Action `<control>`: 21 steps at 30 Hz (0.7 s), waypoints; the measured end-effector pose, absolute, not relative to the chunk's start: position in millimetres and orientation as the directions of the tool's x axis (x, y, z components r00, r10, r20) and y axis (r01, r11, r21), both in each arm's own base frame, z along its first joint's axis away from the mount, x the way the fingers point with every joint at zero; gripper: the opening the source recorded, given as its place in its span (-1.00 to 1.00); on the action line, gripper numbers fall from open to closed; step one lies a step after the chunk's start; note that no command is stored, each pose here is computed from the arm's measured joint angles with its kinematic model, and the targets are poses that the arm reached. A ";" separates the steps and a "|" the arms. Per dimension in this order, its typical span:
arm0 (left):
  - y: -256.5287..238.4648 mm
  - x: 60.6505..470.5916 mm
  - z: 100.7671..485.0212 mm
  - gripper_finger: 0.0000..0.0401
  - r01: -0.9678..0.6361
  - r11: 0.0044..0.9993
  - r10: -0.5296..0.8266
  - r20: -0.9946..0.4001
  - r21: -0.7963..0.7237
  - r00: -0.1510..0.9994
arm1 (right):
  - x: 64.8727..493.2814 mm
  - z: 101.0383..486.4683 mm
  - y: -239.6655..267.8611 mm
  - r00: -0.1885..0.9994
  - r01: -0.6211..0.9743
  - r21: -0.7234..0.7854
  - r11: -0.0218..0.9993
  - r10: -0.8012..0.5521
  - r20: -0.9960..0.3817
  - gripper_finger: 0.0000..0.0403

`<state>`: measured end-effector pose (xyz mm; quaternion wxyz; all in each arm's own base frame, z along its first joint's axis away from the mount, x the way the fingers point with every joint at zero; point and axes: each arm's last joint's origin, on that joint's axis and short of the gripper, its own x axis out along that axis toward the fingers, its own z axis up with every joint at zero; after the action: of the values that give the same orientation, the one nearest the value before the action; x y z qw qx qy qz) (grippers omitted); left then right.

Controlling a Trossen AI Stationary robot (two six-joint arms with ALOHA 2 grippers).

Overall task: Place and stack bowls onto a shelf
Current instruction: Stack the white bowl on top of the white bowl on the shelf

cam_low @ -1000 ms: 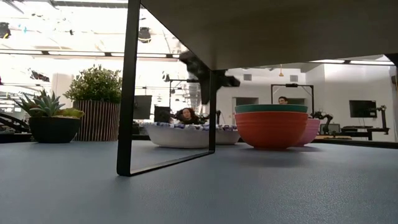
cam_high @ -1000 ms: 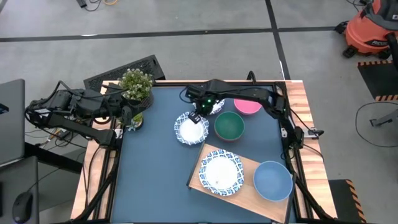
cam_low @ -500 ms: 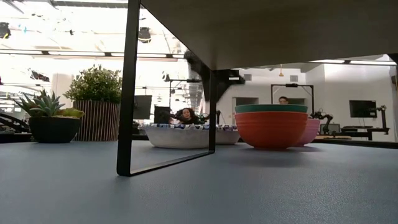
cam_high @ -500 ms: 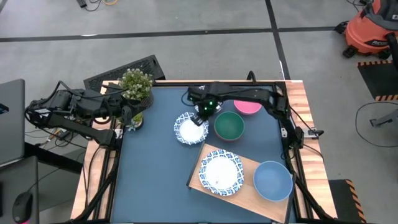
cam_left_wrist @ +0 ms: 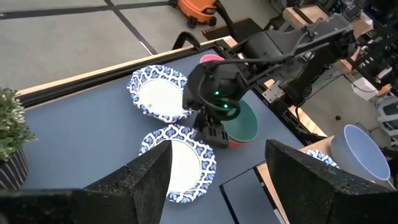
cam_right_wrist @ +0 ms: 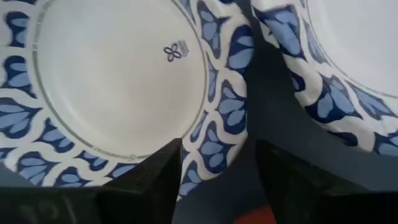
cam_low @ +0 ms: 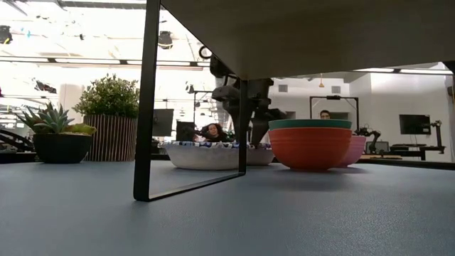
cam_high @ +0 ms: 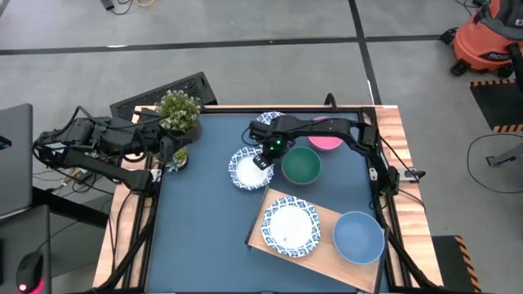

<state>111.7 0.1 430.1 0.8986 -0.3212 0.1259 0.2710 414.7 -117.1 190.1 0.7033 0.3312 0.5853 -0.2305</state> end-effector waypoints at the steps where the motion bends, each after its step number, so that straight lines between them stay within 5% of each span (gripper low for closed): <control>1: 0.2 111.7 430.1 0.21 -0.568 0.646 0.406 -0.400 -0.510 0.821 | 414.5 187.5 -116.9 0.213 0.710 0.207 0.673 0.074 -0.974 0.11; 8: 0.1 111.7 430.1 0.21 -0.568 0.641 0.406 -0.400 -0.516 0.821 | 414.6 180.8 -115.9 0.230 0.707 0.232 0.668 0.093 -0.969 -0.01; 17: 0.2 111.7 430.1 0.21 -0.568 0.641 0.406 -0.401 -0.516 0.821 | 413.9 181.2 -118.7 0.237 0.705 0.244 0.666 0.103 -0.966 -0.84; 21: 0.1 111.8 430.0 0.21 -0.568 0.642 0.406 -0.401 -0.514 0.821 | 415.9 184.8 -118.6 0.255 0.694 0.270 0.667 0.123 -0.959 -0.89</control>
<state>111.8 0.1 430.0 0.8975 -0.3243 0.1253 0.2714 415.9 -118.6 184.8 0.7083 0.3548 0.5759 -0.2018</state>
